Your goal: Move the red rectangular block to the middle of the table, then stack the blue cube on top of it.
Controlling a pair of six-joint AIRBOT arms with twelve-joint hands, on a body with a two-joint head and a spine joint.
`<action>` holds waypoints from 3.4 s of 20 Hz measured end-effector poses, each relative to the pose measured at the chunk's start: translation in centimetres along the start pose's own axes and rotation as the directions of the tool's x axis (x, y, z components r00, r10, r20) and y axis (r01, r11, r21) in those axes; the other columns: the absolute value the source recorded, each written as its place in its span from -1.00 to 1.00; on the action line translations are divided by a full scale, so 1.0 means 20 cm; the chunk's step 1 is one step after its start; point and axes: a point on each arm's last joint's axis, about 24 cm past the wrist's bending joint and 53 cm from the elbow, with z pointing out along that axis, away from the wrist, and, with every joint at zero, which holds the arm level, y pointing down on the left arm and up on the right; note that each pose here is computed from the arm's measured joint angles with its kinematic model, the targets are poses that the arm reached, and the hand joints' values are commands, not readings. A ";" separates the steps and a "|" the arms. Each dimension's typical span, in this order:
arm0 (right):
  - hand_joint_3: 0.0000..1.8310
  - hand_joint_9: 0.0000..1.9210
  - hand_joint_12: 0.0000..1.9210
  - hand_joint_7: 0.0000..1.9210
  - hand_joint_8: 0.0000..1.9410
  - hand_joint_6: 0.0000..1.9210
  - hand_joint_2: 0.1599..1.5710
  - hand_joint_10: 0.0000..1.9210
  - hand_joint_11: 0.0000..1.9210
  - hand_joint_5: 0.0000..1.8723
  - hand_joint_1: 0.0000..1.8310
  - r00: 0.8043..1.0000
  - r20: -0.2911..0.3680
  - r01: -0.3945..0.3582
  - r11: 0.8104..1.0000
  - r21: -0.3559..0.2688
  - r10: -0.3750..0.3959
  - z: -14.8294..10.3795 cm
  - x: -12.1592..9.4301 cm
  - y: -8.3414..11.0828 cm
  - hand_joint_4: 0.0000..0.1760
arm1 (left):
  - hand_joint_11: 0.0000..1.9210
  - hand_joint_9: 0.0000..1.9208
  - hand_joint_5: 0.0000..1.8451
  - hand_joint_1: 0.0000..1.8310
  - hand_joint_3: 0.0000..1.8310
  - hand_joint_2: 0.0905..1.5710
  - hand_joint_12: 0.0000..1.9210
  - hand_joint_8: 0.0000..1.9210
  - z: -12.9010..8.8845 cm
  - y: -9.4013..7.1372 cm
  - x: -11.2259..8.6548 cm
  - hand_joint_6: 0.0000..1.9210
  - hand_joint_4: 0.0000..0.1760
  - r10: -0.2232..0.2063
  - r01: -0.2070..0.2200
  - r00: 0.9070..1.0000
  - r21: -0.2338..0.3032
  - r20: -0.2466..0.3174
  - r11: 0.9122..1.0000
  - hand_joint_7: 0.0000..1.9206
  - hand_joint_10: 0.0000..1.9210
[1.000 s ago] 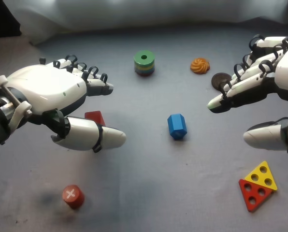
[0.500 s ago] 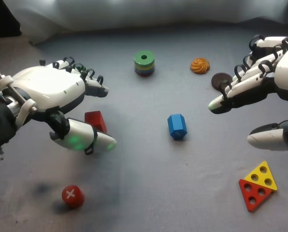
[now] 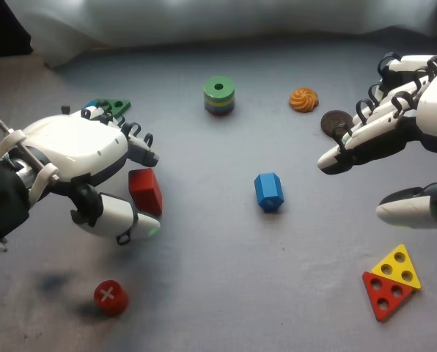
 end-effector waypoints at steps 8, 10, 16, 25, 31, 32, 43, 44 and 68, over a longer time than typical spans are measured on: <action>-1.00 -0.48 0.18 -0.38 -1.00 -1.00 0.51 -0.99 -1.00 -0.38 -0.49 1.000 0.000 0.000 1.000 0.000 0.000 0.00 0.00 0.00 -1.00 | -1.00 -0.68 -0.42 -0.50 -0.99 0.35 -0.33 -1.00 0.04 0.01 0.03 -1.00 -1.00 0.008 -0.008 1.000 0.004 -0.004 1.000 -0.57 -1.00; -1.00 -0.48 0.18 -0.38 -1.00 -0.99 0.52 -0.99 -1.00 -0.38 -0.49 1.000 0.000 0.000 1.000 0.000 0.000 0.00 0.00 0.00 -1.00 | -1.00 -0.70 -0.41 -0.50 -0.99 0.38 -0.38 -1.00 0.05 0.03 0.02 -1.00 -1.00 0.005 -0.005 1.000 0.002 0.004 1.000 -0.56 -1.00; -1.00 -0.45 0.21 -0.35 -0.99 -0.99 0.51 -0.98 -1.00 -0.36 -0.49 1.000 0.000 0.000 1.000 0.001 0.000 0.00 0.00 0.00 -1.00 | -1.00 -0.69 -0.38 -0.50 -1.00 0.39 -0.35 -1.00 0.06 0.06 0.01 -0.99 -1.00 0.013 -0.013 1.000 -0.007 0.005 1.000 -0.56 -1.00; -1.00 -0.44 0.24 -0.36 -1.00 -1.00 0.51 -0.99 -1.00 -0.36 -0.51 1.000 0.000 0.000 1.000 0.000 0.000 0.00 0.00 0.00 -1.00 | -1.00 -0.68 -0.33 -0.46 -1.00 0.41 -0.32 -0.99 0.06 0.06 0.04 -0.98 -1.00 0.014 -0.014 1.000 -0.007 -0.005 1.000 -0.54 -0.99; -1.00 -0.43 0.27 -0.35 -1.00 -0.99 0.51 -0.98 -1.00 -0.33 -0.51 1.000 0.000 0.000 1.000 0.000 0.000 0.00 0.00 0.00 -1.00 | -1.00 -0.67 -0.31 -0.41 -0.99 0.46 -0.30 -1.00 0.06 0.07 0.05 -0.99 -1.00 0.008 -0.008 1.000 -0.013 -0.009 1.000 -0.54 -0.99; -1.00 -0.43 0.27 -0.35 -1.00 -0.99 0.51 -0.99 -1.00 -0.33 -0.51 1.000 0.000 0.000 1.000 0.000 0.000 0.00 0.00 0.00 -1.00 | -1.00 -0.67 -0.31 -0.41 -0.99 0.46 -0.30 -1.00 0.06 0.07 0.05 -0.99 -1.00 0.006 -0.006 1.000 -0.013 -0.009 1.000 -0.54 -0.99; -1.00 -0.41 0.28 -0.32 -0.99 -0.99 0.50 -0.98 -1.00 -0.31 -0.50 1.000 0.000 0.000 1.000 0.000 0.000 0.00 0.00 0.00 -1.00 | -1.00 -0.61 -0.24 -0.18 -1.00 0.38 -0.18 -0.99 0.07 0.07 0.07 -0.98 -1.00 -0.007 0.007 1.000 -0.011 -0.011 1.000 -0.46 -0.99; -1.00 -0.41 0.28 -0.33 -1.00 -0.99 0.50 -0.99 -1.00 -0.31 -0.50 1.000 0.000 0.000 1.000 0.000 0.000 0.00 0.00 0.00 -1.00 | -1.00 -0.61 -0.24 -0.17 -1.00 0.38 -0.18 -0.99 0.07 0.07 0.07 -0.98 -1.00 -0.008 0.008 1.000 -0.011 -0.011 1.000 -0.46 -0.99; -1.00 -0.42 0.26 -0.33 -1.00 -1.00 0.50 -0.99 -1.00 -0.32 -0.48 1.000 0.000 0.000 1.000 0.000 0.000 0.00 0.00 0.00 -1.00 | -1.00 -0.49 0.09 0.18 -1.00 0.37 0.07 -1.00 0.09 0.01 0.06 -0.02 -0.72 -0.041 0.041 0.999 -0.004 -0.003 0.999 -0.38 -1.00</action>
